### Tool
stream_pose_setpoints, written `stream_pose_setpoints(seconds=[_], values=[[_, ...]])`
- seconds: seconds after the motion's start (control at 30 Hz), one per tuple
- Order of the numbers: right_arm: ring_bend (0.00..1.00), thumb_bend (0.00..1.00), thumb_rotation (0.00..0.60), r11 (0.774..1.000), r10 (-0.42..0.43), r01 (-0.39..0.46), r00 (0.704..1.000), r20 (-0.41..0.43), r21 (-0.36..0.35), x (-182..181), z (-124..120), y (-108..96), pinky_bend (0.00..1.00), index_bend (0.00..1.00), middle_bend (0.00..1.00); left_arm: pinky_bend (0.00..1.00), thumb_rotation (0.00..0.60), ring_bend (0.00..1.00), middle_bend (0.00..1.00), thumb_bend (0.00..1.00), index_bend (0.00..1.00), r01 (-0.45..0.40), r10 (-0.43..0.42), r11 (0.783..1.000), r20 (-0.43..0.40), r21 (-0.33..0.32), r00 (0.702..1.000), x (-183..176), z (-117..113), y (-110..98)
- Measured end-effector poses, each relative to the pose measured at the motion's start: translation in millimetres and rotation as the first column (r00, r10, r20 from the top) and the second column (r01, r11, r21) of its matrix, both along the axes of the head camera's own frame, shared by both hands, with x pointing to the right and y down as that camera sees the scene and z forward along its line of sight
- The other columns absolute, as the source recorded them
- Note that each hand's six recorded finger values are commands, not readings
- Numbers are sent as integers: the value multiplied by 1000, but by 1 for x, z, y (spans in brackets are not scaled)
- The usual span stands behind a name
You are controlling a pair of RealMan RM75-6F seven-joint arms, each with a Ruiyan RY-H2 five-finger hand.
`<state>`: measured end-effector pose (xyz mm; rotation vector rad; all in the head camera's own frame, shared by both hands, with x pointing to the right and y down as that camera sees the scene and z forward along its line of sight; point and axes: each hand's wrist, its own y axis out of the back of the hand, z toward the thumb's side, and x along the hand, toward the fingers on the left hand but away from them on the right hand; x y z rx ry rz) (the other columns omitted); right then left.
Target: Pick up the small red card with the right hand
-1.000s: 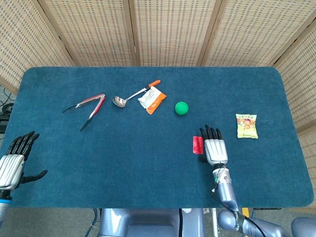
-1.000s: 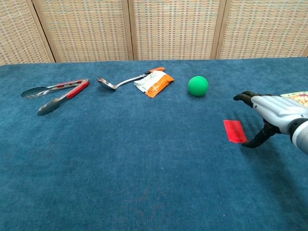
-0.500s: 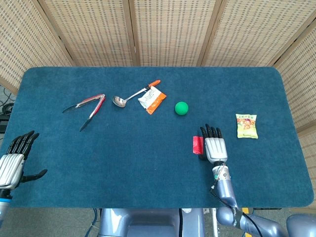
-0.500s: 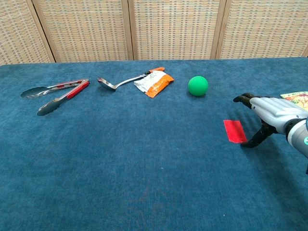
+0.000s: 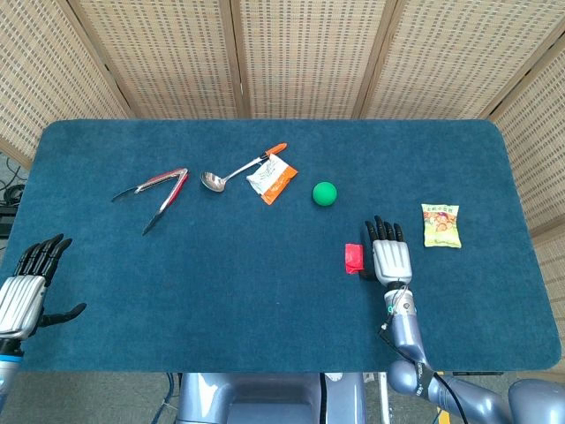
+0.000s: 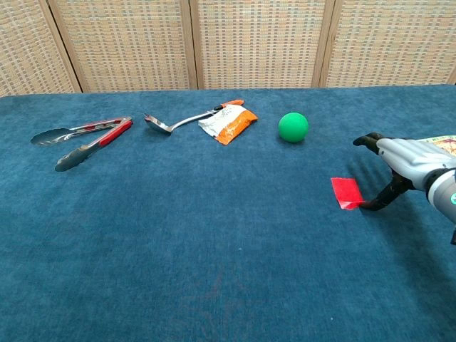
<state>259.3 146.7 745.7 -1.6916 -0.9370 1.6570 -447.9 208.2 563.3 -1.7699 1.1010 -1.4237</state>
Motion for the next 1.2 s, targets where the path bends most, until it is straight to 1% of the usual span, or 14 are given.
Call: stream_pose_setpoints(seconds=[0.43, 0.83, 1.03, 1.13, 1.2], values=[[0, 226, 600, 1000, 8, -8, 1000, 17, 22, -2, -6, -6, 0, 0, 0, 0, 600, 0, 0, 180, 0, -5, 5, 1000, -6, 3, 1000, 2, 0, -1], [0, 224, 600, 998, 0, -1, 1000, 17, 58, -5, -19, -15, 0, 0, 0, 0, 600, 0, 0, 181, 0, -7, 7, 1000, -10, 5, 1000, 2, -2, -1], [0, 230, 600, 998, -1, 0, 1000, 12, 66, -1, -29, -12, 0, 0, 0, 0, 600, 0, 0, 181, 0, -12, 12, 1000, -12, 5, 1000, 3, -2, 0], [0, 227, 600, 998, 10, -11, 1000, 14, 66, 3, -33, -5, 0, 0, 0, 0, 600, 0, 0, 182, 0, -15, 15, 1000, -13, 6, 1000, 4, -3, 0], [0, 230, 600, 998, 19, -20, 1000, 17, 59, 6, -35, 4, 0, 0, 0, 0, 600, 0, 0, 182, 0, -17, 17, 1000, -15, 4, 1000, 5, -3, 0]])
